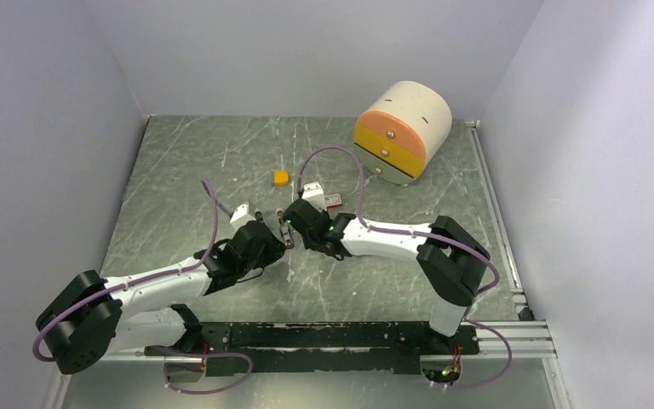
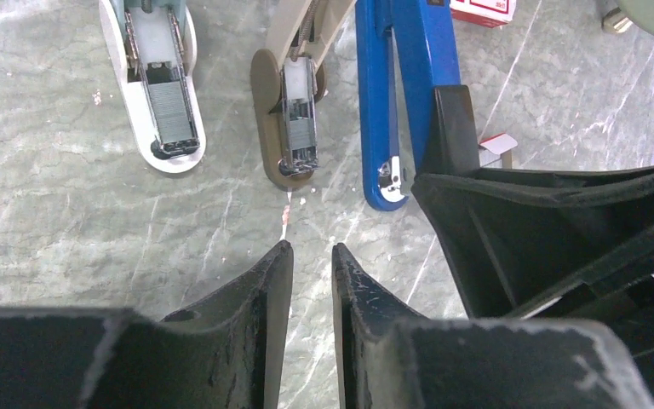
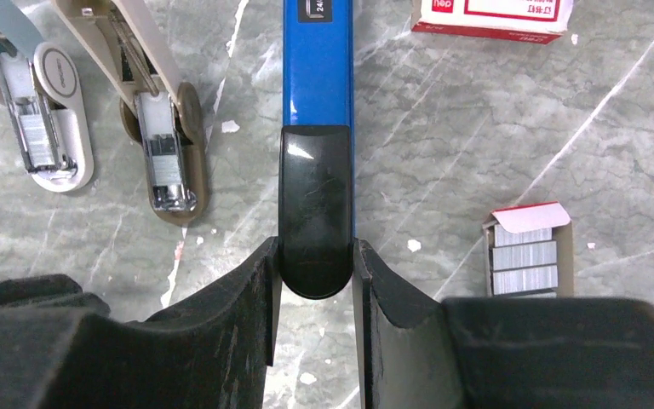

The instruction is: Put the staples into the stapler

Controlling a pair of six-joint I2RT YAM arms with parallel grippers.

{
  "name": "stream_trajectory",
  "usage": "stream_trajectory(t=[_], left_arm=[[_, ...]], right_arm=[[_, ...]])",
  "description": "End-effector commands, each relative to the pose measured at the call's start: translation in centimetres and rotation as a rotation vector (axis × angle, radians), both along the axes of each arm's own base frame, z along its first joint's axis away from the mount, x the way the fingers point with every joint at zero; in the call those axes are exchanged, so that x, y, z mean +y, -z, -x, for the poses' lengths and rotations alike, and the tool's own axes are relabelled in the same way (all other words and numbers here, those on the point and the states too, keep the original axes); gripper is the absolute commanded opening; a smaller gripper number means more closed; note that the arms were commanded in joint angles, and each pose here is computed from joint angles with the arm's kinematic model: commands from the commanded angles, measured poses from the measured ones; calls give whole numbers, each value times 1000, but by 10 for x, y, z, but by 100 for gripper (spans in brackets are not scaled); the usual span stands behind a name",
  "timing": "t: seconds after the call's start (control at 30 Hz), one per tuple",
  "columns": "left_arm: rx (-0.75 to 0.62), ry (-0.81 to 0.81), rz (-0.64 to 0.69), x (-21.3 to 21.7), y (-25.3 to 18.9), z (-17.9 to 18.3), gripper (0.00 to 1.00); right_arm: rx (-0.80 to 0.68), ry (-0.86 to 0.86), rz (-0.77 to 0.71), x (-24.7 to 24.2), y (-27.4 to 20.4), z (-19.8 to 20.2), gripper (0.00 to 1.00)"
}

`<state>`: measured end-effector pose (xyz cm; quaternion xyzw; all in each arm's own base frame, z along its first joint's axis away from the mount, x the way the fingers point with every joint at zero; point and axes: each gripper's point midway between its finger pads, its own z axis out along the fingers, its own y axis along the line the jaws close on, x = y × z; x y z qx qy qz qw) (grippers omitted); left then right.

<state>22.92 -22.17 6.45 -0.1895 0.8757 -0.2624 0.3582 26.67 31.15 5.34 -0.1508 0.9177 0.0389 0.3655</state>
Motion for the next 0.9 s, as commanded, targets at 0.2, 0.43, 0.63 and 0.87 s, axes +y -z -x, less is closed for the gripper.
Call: stream_trajectory(t=[0.2, 0.43, 0.63, 0.87], left_arm=[[-19, -19, -35, 8, 1, -2, 30], [-26, -22, -38, 8, 0, -3, 31], [-24, -23, -40, 9, 1, -2, 32], [-19, -31, -51, 14, 4, -1, 32]], right_arm=[[84, -31, 70, -19, -1, 15, 37], [43, -32, 41, -12, -20, 7, 49], [47, -51, 41, -9, -23, 6, 51], [30, -70, 6, -2, -30, 2, 40]])
